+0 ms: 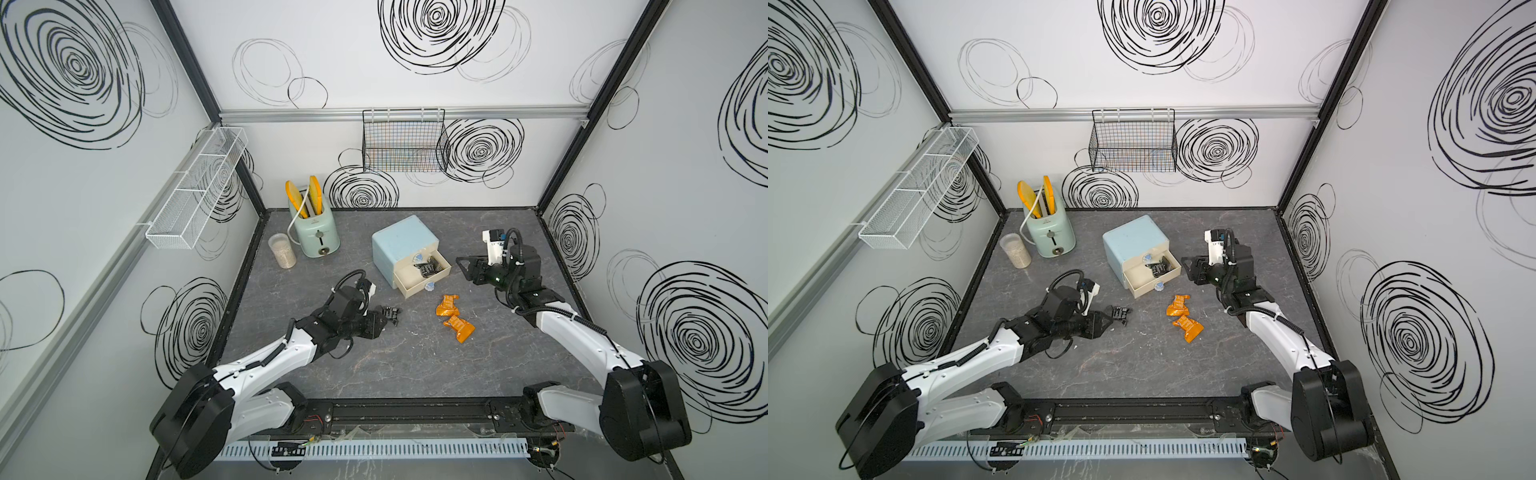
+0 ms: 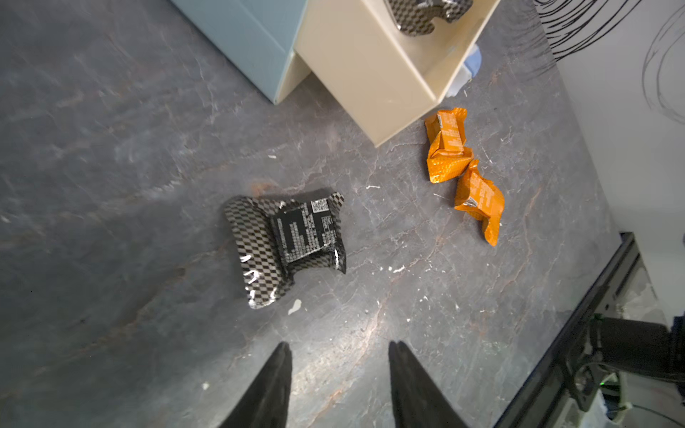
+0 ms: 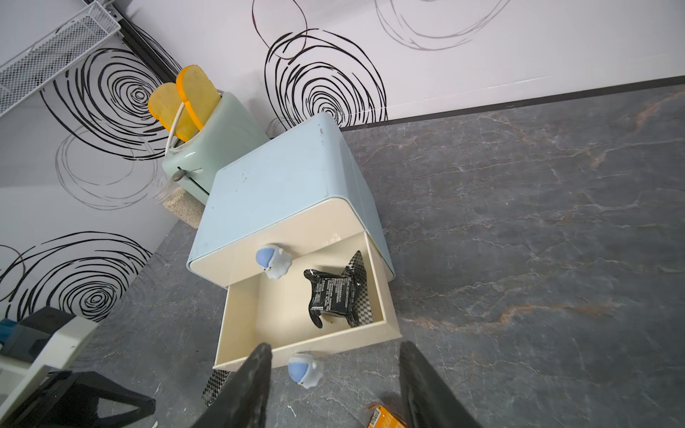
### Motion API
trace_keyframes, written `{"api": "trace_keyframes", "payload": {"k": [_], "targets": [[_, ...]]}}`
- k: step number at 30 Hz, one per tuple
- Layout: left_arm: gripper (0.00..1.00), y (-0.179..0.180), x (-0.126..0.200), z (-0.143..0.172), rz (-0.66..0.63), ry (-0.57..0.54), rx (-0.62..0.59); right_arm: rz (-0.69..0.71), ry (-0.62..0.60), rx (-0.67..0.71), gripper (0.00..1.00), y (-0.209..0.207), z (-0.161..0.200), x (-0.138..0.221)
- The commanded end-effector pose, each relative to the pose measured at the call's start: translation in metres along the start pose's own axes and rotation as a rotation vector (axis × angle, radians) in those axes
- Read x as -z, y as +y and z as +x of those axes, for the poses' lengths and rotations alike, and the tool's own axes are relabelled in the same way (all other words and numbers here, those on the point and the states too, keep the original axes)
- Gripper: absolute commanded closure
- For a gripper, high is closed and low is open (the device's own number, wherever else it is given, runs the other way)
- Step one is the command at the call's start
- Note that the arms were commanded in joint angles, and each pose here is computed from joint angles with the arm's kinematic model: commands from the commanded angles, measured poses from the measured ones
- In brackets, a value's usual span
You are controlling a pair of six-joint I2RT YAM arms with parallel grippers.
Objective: Place the cookies into the drawer by color
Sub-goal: Place the cookie in the drawer, then pick up the cookie at the center of the board.
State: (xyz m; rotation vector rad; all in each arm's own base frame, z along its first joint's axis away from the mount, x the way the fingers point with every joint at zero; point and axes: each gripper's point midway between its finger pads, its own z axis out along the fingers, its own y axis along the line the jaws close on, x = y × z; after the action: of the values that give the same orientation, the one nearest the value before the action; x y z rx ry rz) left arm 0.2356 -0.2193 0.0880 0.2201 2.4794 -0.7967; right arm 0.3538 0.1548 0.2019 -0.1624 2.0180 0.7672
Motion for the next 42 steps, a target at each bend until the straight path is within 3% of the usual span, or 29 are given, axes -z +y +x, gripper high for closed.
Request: {"api": "trace_keyframes", "payload": {"k": [1,6,21,26,32,42], "targets": [[0.64,-0.02,-0.009,-0.012,0.094,-0.06,0.063,0.016,-0.001,0.002,0.42,-0.003,0.004,0.007],[0.73,-0.01,-0.027,-0.004,0.074,-0.033,0.119,0.019,-0.001,-0.007,0.42,-0.005,0.007,0.01],[0.72,0.028,-0.056,0.017,-0.025,0.03,0.19,0.025,0.006,-0.014,0.42,-0.009,0.01,0.009],[0.72,0.051,-0.054,0.007,-0.12,-0.017,0.183,0.022,0.01,-0.015,0.42,-0.009,0.012,0.009],[0.72,0.06,-0.056,-0.02,-0.104,-0.081,0.177,0.026,0.018,-0.019,0.42,-0.012,0.016,0.008],[0.72,0.064,-0.075,-0.048,-0.074,-0.098,0.165,0.037,0.038,-0.022,0.42,-0.016,0.024,0.005]]}}
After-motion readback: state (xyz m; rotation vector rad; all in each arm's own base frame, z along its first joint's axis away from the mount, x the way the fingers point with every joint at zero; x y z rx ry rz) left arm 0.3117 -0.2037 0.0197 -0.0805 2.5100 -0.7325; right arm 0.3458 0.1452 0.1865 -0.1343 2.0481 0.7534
